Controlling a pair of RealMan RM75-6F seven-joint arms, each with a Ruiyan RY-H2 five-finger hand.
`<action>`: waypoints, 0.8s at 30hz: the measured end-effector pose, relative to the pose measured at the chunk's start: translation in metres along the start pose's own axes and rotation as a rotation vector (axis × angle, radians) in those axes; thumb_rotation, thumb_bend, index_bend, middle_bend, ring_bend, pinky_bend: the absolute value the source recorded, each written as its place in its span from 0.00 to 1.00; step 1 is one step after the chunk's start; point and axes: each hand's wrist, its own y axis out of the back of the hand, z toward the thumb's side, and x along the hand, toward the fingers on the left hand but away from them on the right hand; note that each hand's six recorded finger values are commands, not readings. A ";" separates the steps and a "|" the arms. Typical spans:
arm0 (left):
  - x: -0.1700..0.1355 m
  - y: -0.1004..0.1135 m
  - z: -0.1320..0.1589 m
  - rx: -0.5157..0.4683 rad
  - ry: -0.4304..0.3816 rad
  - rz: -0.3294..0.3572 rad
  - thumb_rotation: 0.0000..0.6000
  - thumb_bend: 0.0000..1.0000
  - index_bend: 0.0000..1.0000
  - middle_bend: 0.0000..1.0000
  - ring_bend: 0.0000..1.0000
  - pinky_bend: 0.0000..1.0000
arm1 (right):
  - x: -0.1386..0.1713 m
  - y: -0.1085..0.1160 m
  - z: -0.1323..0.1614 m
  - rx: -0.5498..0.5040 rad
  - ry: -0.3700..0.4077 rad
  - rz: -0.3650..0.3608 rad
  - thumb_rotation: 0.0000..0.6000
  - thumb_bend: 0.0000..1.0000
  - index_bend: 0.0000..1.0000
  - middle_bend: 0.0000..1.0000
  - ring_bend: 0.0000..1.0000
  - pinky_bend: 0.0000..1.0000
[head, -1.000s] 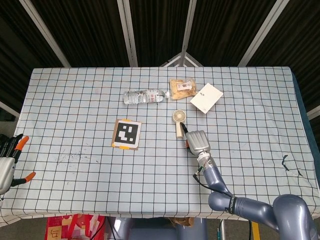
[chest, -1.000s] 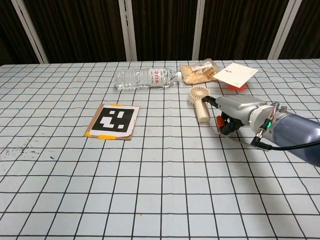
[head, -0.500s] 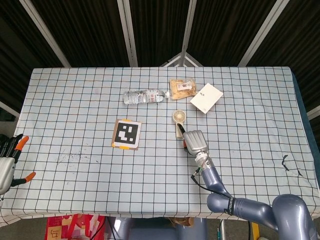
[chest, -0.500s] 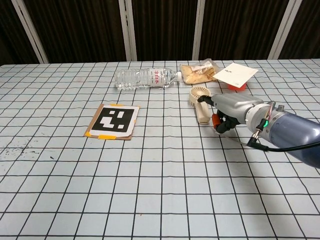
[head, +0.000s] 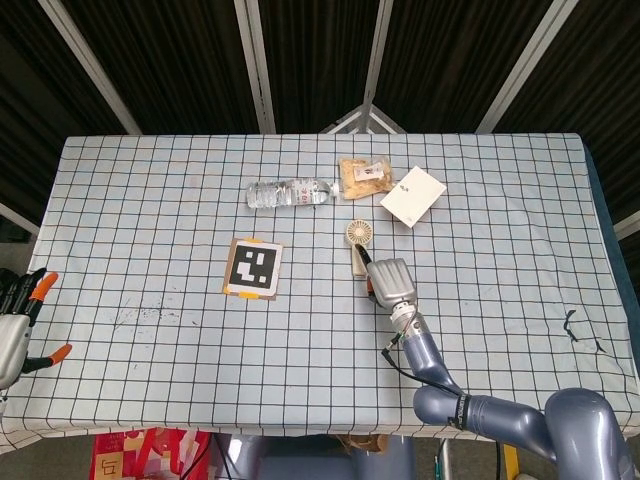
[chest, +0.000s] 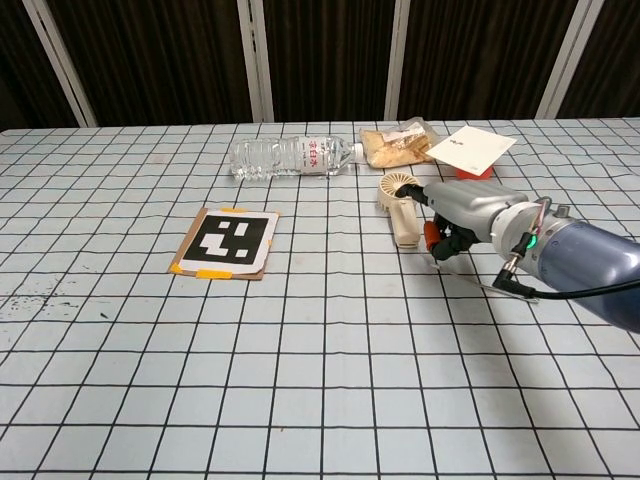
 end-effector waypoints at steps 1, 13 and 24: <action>0.000 0.000 0.000 0.000 0.000 0.000 1.00 0.09 0.00 0.00 0.00 0.00 | 0.000 0.000 0.000 -0.001 0.000 -0.001 1.00 0.82 0.00 0.82 0.89 0.87; 0.000 0.000 0.000 -0.003 0.001 -0.002 1.00 0.09 0.00 0.00 0.00 0.00 | 0.000 -0.009 -0.007 0.007 -0.022 0.028 1.00 0.83 0.00 0.82 0.89 0.87; 0.000 0.000 0.000 -0.007 0.001 -0.004 1.00 0.09 0.00 0.00 0.00 0.00 | 0.004 -0.027 -0.009 0.012 -0.030 0.076 1.00 0.84 0.00 0.82 0.88 0.87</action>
